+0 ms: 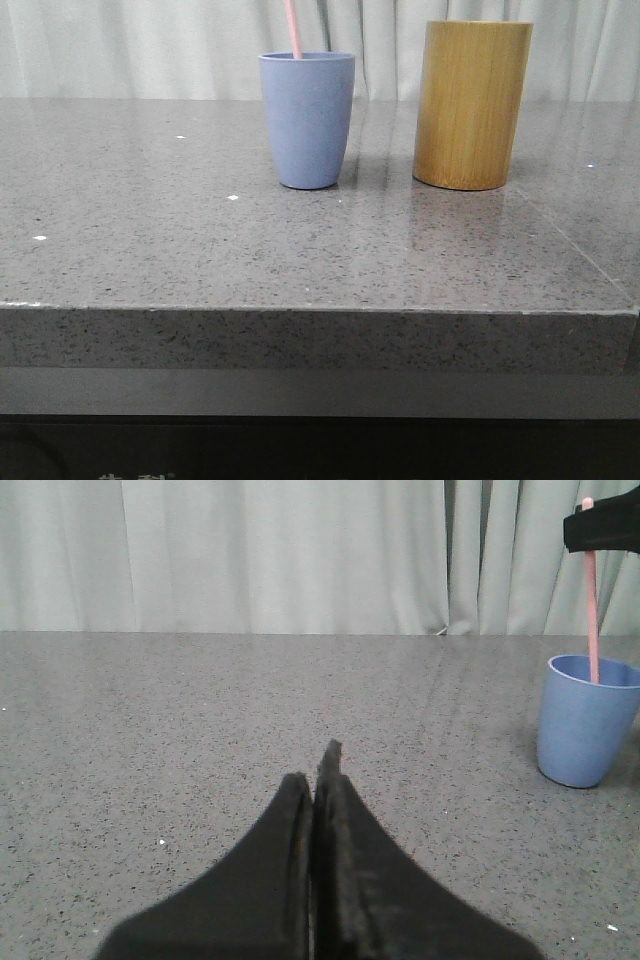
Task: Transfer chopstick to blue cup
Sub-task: 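Carry the pink stick over the blue cup and release it inside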
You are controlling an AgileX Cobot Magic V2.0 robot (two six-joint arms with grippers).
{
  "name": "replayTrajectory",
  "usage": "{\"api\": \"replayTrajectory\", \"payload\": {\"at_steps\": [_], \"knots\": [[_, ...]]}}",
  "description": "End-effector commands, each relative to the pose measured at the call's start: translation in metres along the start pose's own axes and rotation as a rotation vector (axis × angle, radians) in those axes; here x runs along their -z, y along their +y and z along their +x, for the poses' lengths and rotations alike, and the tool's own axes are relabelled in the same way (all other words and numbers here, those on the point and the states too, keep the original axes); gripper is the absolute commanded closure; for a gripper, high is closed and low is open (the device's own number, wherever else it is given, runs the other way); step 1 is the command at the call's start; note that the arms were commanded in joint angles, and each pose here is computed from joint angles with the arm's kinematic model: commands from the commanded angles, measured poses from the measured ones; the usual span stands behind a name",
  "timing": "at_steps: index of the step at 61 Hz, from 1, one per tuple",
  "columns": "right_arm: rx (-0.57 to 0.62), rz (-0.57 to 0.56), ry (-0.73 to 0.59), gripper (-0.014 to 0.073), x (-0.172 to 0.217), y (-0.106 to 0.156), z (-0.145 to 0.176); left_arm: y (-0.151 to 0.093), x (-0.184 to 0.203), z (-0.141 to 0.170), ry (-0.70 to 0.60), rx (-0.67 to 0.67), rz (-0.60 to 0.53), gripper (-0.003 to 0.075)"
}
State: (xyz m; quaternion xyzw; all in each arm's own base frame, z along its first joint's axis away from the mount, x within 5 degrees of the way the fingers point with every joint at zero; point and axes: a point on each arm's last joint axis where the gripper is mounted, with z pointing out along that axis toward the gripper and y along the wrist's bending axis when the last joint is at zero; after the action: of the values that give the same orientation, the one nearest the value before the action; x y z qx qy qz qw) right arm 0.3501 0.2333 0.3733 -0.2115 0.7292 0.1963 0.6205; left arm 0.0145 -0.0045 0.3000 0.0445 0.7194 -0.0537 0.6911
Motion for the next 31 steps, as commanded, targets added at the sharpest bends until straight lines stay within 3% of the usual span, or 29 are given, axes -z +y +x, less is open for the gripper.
{"api": "replayTrajectory", "payload": {"at_steps": [1, 17, 31], "knots": [[0.008, 0.003, -0.125, 0.0492, 0.0164, -0.0007, -0.0265, -0.0004, 0.0057, -0.0136, -0.112, 0.014, 0.002, 0.0739], [0.008, 0.003, -0.119, 0.0269, 0.016, -0.0007, -0.0237, -0.0004, 0.0057, -0.0136, -0.112, 0.014, 0.002, 0.0739], [0.009, 0.004, -0.136, 0.0222, 0.0215, -0.001, -0.0296, -0.0004, 0.0057, -0.0136, -0.112, 0.014, 0.002, 0.0739]]}}
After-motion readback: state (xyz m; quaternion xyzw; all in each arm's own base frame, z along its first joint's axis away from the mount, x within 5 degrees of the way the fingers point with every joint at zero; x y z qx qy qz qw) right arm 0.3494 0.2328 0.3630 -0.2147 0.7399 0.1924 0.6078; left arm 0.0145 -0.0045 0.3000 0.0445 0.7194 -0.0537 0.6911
